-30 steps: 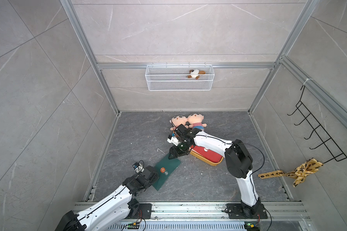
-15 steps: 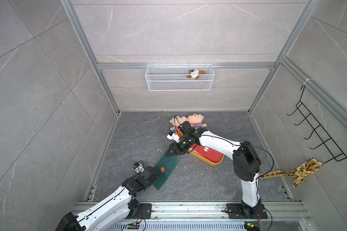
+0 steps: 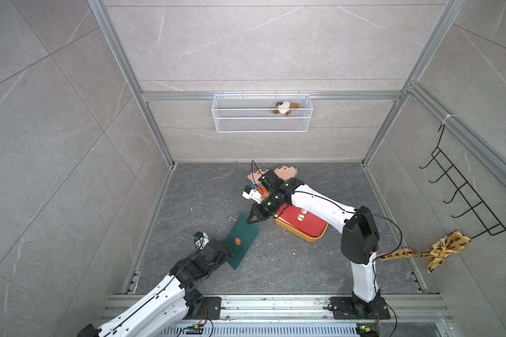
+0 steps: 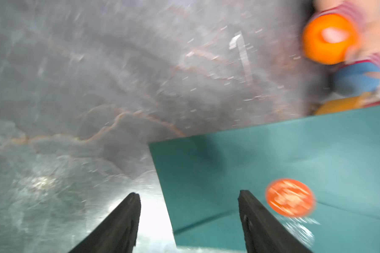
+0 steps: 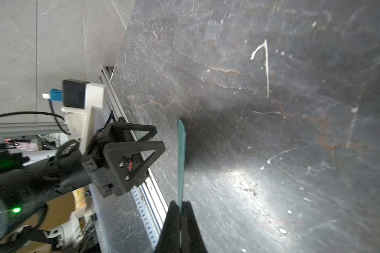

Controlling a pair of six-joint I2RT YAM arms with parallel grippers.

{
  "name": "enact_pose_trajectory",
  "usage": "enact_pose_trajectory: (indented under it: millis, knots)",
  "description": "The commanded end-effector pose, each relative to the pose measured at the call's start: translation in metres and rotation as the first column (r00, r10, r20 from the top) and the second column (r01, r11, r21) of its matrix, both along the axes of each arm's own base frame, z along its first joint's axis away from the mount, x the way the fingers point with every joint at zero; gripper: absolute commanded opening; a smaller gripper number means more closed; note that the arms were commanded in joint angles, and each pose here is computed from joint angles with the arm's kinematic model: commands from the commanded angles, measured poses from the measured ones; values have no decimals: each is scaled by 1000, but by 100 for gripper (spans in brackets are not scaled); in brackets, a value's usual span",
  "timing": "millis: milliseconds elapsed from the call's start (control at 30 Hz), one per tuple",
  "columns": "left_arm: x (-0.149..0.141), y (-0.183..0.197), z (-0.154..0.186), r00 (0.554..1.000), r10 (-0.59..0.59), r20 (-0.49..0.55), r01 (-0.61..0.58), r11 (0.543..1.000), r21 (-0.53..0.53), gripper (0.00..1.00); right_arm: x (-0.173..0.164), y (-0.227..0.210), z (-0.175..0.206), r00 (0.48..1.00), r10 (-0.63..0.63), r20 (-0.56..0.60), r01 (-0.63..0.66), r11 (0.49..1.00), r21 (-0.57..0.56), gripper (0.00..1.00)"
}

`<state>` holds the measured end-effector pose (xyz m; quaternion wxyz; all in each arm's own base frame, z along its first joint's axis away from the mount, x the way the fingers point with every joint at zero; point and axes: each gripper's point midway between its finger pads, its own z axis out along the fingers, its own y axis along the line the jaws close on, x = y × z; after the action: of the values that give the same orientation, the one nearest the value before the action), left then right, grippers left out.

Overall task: Put the sealed envelopes into the storage box
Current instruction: Pick up the envelope from the center of the board.

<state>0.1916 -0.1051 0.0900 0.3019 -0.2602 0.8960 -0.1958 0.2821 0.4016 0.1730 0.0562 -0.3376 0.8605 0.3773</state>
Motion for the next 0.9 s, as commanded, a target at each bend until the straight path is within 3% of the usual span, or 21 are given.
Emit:
enact_pose_trajectory:
  millis: [0,67,167,233,300,433,567,700,767,833,867]
  knots:
    - [18,-5,59,981,-109,163,97,992,82,77,3,-32,32,982,77,173,-67,996,-61,0]
    - [26,-13,91,951,-180,252,156,981,113,77,1,-42,48,965,113,239,-100,993,-65,0]
    - [32,-38,139,846,-374,380,320,926,199,79,-7,-56,68,933,172,317,-164,985,-52,0]
    - [27,-67,158,703,-578,415,494,816,300,80,-19,-63,82,900,229,371,-237,971,-24,0]
    - [22,-84,166,574,-718,394,591,696,408,80,-30,-68,90,865,268,425,-298,955,4,0]
    - [13,-110,162,346,-883,316,702,467,538,79,-54,-74,101,793,341,504,-421,906,50,0]
    - [11,-124,161,253,-918,305,728,388,565,79,-71,-77,106,779,370,506,-476,875,93,0]
    - [0,-138,157,173,-934,312,787,322,526,74,-77,-77,107,785,379,490,-488,865,113,0]
    - [-9,-144,156,143,-934,326,826,295,481,64,-77,-78,105,787,382,484,-489,865,112,0]
    - [-16,-148,154,133,-930,342,855,282,435,44,-77,-77,106,786,383,486,-493,862,117,0]
    - [-18,-149,153,136,-928,347,863,283,418,29,-78,-77,108,787,380,486,-494,860,128,0]
